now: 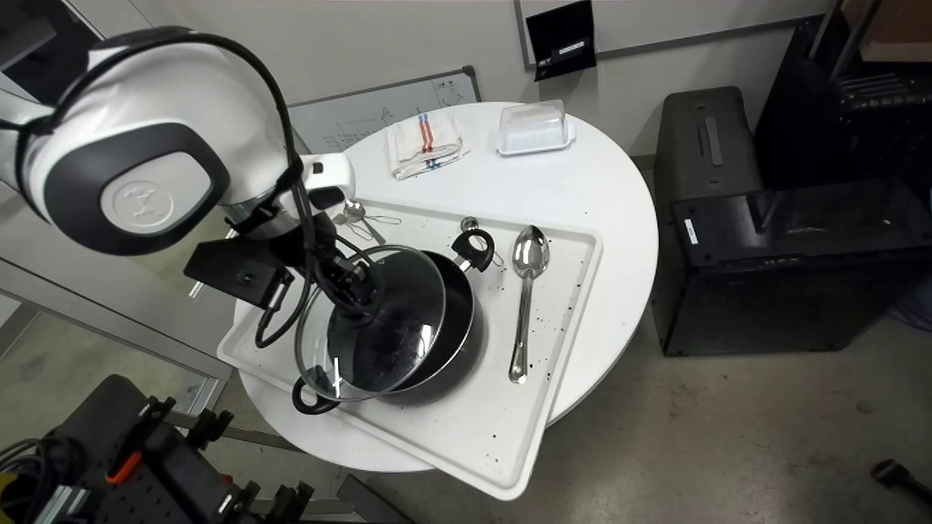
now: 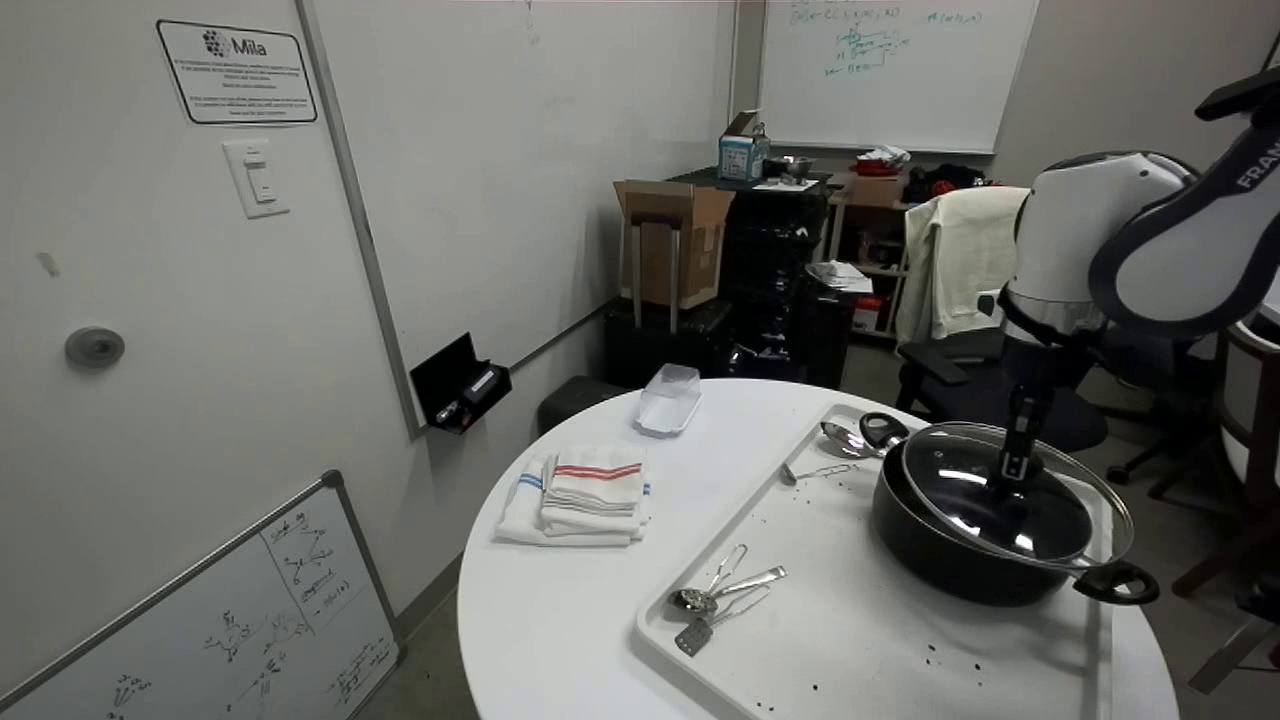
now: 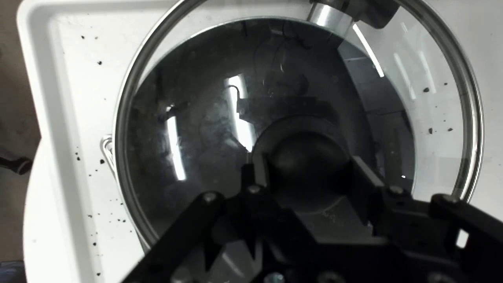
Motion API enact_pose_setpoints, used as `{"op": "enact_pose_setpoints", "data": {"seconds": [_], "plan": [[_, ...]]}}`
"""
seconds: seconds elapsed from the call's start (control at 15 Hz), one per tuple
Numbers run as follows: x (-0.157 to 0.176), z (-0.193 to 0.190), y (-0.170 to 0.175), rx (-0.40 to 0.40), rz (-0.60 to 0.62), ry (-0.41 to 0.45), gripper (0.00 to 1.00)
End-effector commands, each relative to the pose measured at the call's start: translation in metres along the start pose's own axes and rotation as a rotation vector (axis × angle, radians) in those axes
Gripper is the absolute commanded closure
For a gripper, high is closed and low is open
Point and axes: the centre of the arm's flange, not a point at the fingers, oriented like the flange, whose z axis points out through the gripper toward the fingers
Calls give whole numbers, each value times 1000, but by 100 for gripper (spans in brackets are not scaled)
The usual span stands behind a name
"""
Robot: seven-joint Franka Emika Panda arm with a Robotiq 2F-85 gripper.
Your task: Cover the pot
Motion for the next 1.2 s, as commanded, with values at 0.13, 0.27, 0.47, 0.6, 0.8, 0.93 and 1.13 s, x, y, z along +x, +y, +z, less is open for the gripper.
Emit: {"op": "enact_pose_setpoints", "data": {"seconds": [0.13, 0.27, 0.47, 0.6, 0.8, 0.93, 1.13], "plan": [[20, 6, 27, 15, 106, -3, 75], [27, 11, 31, 21, 131, -8, 75], [37, 22, 32, 34, 152, -23, 75], [42, 27, 30, 45, 157, -36, 75], [50, 26, 28, 53, 164, -42, 75], [53, 26, 25, 58, 162, -41, 75], [53, 25, 23, 67, 158, -46, 75]]}}
